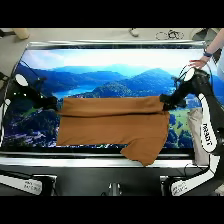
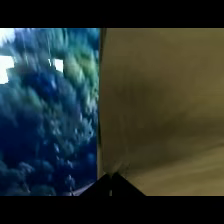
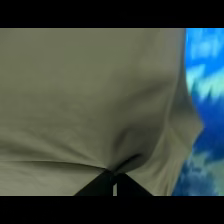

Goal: Fold the shirts.

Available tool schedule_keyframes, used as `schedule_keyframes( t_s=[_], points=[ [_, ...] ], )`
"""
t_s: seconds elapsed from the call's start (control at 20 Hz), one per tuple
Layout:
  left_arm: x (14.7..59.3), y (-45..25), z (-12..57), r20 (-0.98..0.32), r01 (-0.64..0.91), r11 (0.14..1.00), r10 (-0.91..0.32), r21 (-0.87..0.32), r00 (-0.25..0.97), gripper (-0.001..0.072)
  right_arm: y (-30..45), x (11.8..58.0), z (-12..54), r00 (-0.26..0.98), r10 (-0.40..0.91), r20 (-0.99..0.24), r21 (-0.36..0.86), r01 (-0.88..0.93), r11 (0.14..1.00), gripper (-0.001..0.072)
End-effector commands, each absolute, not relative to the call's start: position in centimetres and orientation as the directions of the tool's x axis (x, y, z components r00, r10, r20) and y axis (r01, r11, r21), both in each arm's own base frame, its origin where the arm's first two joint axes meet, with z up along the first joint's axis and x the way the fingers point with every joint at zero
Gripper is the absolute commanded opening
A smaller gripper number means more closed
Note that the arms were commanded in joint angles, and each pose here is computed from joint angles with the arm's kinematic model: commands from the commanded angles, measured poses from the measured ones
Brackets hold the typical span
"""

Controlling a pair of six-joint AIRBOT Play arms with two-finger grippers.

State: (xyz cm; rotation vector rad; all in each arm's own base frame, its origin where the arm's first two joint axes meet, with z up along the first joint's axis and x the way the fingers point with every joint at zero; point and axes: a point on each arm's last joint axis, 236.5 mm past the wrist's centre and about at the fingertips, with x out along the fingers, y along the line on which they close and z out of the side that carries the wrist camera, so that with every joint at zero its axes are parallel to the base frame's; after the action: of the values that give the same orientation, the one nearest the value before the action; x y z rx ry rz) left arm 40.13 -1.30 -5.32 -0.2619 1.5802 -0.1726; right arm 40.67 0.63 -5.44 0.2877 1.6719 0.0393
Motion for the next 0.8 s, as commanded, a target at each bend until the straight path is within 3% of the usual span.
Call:
schedule_keyframes(
  t_s=[0.0,0.05,0.1,0.3,0.55,0.75],
  points=[
    [37.6,-1.9,-6.8,-0.947,-0.076,0.952,-0.302,-0.295,-0.109,0.034,0.9,39.1,-7.0,-0.132,0.223,-0.966,0.181,0.272,0.945,0.0149],
    [37.8,-1.6,-5.9,-0.949,-0.071,0.954,-0.297,-0.291,-0.102,0.0487,0.8,39.4,-5.8,-0.115,0.22,-0.969,0.185,0.261,0.948,0.0412],
    [37.9,-0.9,-4.5,-0.954,-0.069,0.957,-0.288,-0.282,-0.09,0.0502,0.6,38.8,-4.5,-0.122,0.208,-0.971,0.179,0.21,0.961,0.0491],
    [34.7,1.0,-1.3,-0.958,-0.121,0.953,-0.284,-0.277,-0.044,0.05,-0.3,33.4,-1.7,-0.219,0.156,-0.963,0.12,0.17,0.978,0.0491],
    [23.0,-1.2,-7.5,-0.946,-0.209,0.939,-0.301,-0.272,-0.12,0.0499,0.7,26.9,-5.5,-0.277,0.179,-0.944,0.138,0.161,0.977,0.0489],
    [20.2,-3.3,-11.1,-0.931,-0.262,0.914,-0.348,-0.31,-0.112,0.0498,0.7,26.1,-5.4,-0.277,0.174,-0.945,0.137,0.147,0.98,0.0489]
  ],
)
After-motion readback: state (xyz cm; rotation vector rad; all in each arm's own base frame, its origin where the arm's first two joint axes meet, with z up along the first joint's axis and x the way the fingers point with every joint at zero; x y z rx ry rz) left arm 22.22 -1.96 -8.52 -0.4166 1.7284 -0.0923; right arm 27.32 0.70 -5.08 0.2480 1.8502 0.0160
